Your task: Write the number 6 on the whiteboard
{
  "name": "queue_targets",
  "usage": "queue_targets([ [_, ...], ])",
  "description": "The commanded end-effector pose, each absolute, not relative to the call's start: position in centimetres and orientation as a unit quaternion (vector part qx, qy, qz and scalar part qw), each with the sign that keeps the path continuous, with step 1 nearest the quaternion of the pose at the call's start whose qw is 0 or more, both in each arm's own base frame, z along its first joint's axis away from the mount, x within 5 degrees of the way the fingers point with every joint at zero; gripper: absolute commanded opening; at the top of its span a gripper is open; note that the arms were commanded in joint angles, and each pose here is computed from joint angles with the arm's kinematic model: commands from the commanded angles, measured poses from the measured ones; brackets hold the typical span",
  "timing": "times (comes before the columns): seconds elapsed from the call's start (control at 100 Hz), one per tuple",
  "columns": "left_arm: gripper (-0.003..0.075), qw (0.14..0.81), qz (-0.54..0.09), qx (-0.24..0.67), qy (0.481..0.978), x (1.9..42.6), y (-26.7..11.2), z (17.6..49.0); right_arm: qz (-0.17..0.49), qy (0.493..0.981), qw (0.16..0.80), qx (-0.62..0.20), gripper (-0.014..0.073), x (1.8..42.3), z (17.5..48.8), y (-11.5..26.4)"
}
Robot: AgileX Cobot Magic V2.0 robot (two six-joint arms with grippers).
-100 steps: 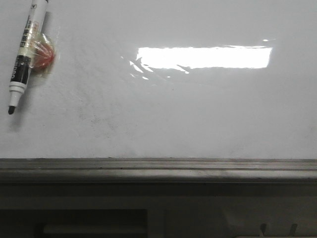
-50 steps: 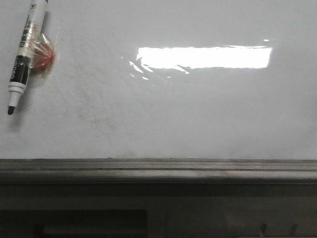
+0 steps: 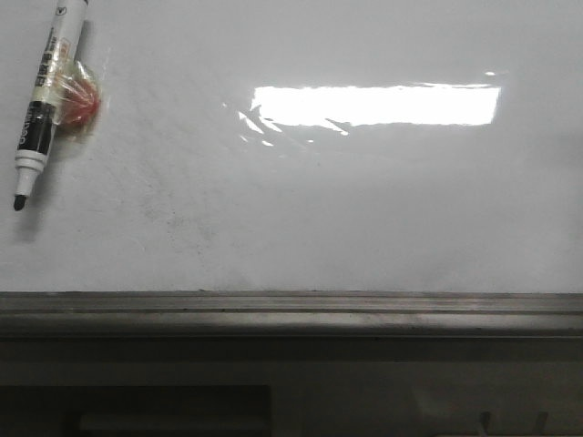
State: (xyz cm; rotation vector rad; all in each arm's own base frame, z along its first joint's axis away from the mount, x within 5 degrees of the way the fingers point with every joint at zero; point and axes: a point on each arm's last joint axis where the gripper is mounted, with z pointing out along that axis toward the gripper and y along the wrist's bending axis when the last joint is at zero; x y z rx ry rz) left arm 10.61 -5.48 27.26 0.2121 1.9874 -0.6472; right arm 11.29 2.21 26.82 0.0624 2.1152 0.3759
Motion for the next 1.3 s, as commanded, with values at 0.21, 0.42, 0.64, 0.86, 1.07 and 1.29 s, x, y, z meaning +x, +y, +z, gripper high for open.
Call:
queue_targets([
  [0.21, 0.0437, 0.509, -0.317, 0.100, 0.794, 13.5, -7.3, 28.2, 0.153, 0.846, 0.509, 0.035, 0.0468, 11.8, 28.3, 2.0],
  [0.42, 0.0426, 0.487, -0.329, 0.122, 0.800, 15.6, -8.5, 28.4, 0.153, 0.846, 0.509, 0.035, 0.0468, 11.8, 28.3, 2.0],
  [0.64, 0.0409, 0.449, -0.331, 0.138, 0.818, 17.9, -9.5, 27.6, 0.152, 0.844, 0.512, 0.036, 0.0468, 11.9, 28.4, 2.0],
  [0.86, 0.0101, 0.430, -0.334, 0.157, 0.824, 18.2, -9.8, 26.8, 0.152, 0.844, 0.512, 0.036, 0.0468, 11.9, 28.4, 2.0],
  [1.07, -0.0020, 0.454, -0.329, 0.188, 0.807, 17.6, -9.8, 27.7, 0.152, 0.845, 0.511, 0.035, 0.0467, 11.8, 28.4, 2.0],
  [1.29, -0.0020, 0.455, -0.341, 0.284, 0.772, 15.9, -10.5, 29.1, 0.213, 0.843, 0.492, -0.043, 0.0468, 12.1, 29.7, 3.8],
])
